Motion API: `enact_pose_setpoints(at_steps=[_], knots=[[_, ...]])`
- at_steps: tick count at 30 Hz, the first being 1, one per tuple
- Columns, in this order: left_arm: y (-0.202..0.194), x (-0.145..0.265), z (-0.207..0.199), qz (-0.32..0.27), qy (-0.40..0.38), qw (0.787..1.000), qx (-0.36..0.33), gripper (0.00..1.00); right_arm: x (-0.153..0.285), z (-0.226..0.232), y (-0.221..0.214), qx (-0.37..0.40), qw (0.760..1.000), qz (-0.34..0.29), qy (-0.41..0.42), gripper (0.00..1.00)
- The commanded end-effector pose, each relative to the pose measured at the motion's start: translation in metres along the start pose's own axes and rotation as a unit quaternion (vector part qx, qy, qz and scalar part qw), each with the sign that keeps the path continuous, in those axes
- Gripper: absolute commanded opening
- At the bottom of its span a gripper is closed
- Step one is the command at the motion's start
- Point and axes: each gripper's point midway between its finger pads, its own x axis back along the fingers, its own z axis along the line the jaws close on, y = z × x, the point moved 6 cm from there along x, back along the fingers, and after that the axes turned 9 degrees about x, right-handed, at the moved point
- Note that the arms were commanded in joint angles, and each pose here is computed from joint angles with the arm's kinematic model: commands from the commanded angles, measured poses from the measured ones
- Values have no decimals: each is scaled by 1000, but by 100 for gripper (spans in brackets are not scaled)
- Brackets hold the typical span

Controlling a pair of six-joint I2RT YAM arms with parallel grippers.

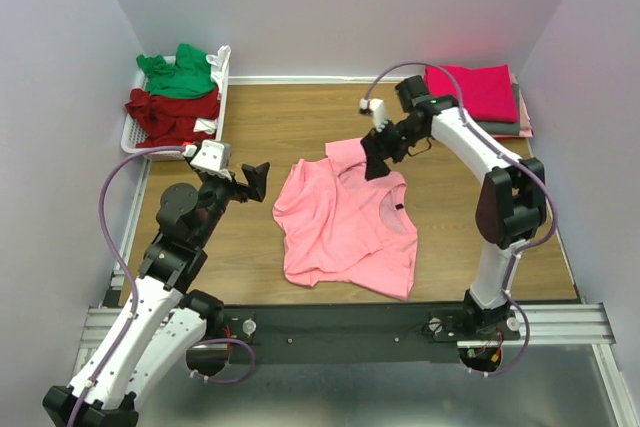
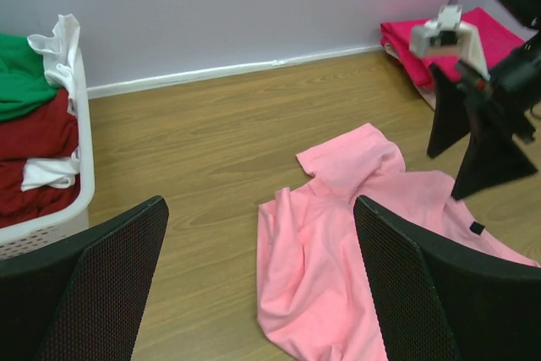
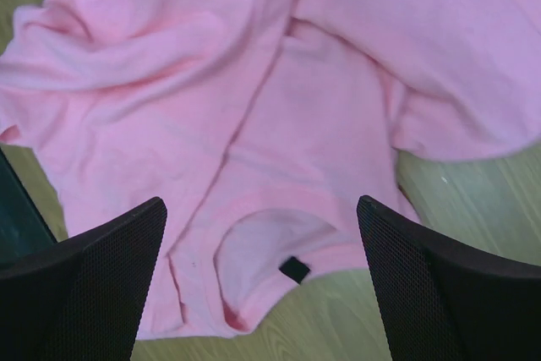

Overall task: Fold and stack the t-shirts
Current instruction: Flatten the tshirt out

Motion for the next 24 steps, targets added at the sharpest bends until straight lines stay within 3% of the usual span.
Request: enact_pose_setpoints(at_steps=[1, 4, 8, 18, 24], knots=[[-7, -7, -1, 17, -12, 1000, -4, 98, 7, -2, 0, -35, 999, -35, 11, 100], [-8, -8, -1, 22, -11, 1000, -4, 98, -14, 11, -19, -64, 995, -34, 73, 96], [-7, -7, -1, 18, -11, 1000, -5, 98, -41, 33, -32, -54, 995, 2, 89, 89], [-6, -6, -1, 14, -11, 1000, -4, 98, -73, 21, -47, -73, 994, 71, 27, 74], [-4, -5, -1, 11, -11, 1000, -5, 98, -85, 27, -53, -74, 993, 86, 36, 68]])
